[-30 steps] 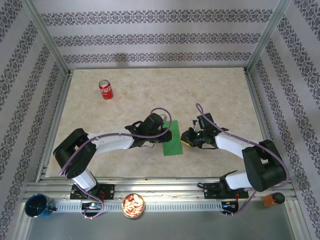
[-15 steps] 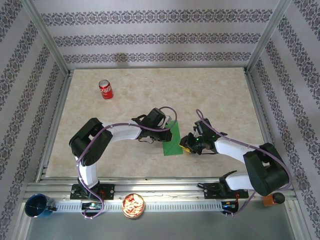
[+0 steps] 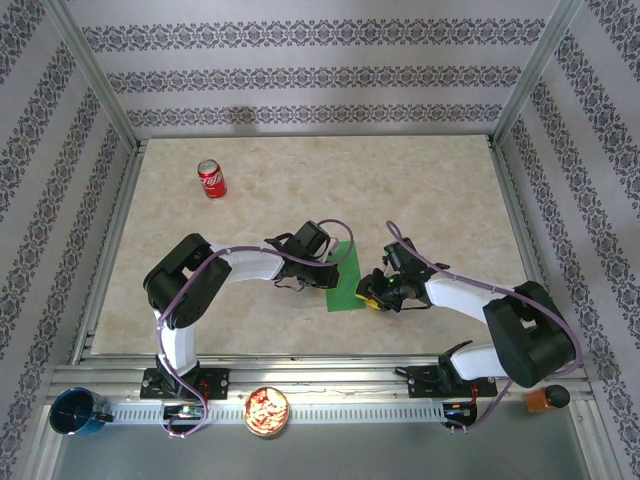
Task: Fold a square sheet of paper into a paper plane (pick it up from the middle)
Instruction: Turn over the paper at the center of the table.
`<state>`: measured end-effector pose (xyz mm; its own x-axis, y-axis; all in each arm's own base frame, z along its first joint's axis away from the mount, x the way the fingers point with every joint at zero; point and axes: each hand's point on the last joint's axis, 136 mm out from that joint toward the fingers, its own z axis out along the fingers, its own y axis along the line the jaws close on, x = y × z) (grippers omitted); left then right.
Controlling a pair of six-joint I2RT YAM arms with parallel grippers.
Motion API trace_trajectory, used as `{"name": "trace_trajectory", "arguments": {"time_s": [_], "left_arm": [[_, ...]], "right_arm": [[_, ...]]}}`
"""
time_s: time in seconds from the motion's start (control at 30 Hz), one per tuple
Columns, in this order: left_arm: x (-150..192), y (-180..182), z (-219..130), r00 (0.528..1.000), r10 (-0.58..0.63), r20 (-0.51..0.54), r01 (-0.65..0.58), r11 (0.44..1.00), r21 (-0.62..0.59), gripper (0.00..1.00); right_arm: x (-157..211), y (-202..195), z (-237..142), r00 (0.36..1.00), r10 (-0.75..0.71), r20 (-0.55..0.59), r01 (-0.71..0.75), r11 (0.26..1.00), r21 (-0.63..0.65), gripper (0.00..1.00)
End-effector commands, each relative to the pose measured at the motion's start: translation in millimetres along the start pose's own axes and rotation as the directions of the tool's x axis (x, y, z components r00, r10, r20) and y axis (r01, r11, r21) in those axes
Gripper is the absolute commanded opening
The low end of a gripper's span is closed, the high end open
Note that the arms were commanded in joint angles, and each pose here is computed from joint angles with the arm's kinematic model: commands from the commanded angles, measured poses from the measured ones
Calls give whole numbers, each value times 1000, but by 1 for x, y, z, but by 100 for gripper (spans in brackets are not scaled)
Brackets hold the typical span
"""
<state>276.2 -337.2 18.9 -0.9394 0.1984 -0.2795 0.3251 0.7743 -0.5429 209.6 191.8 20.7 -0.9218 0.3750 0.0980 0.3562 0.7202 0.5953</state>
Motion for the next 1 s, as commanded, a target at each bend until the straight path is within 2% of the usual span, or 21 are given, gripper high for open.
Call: {"name": "trace_trajectory", "arguments": {"time_s": [0.0, 0.27, 0.5, 0.63, 0.97], "left_arm": [[29, 23, 10, 996, -35, -80, 31, 998, -53, 6], [27, 21, 9, 997, -42, -71, 39, 998, -46, 6], [27, 20, 10, 997, -56, -60, 54, 998, -29, 5], [28, 18, 11, 996, -66, -64, 65, 998, -12, 5], [30, 18, 15, 993, -90, -76, 90, 996, 9, 5]], "right_arm": [[0, 5, 1, 1000, -25, -2, 25, 1000, 8, 34], [-1, 12, 8, 999, -44, -28, 44, 999, -2, 34], [-7, 14, 4, 996, -89, 6, 89, 996, 22, 35], [-13, 31, 7, 994, -108, 19, 109, 993, -46, 38], [-38, 52, -6, 987, -150, 62, 157, 981, -116, 46]]}}
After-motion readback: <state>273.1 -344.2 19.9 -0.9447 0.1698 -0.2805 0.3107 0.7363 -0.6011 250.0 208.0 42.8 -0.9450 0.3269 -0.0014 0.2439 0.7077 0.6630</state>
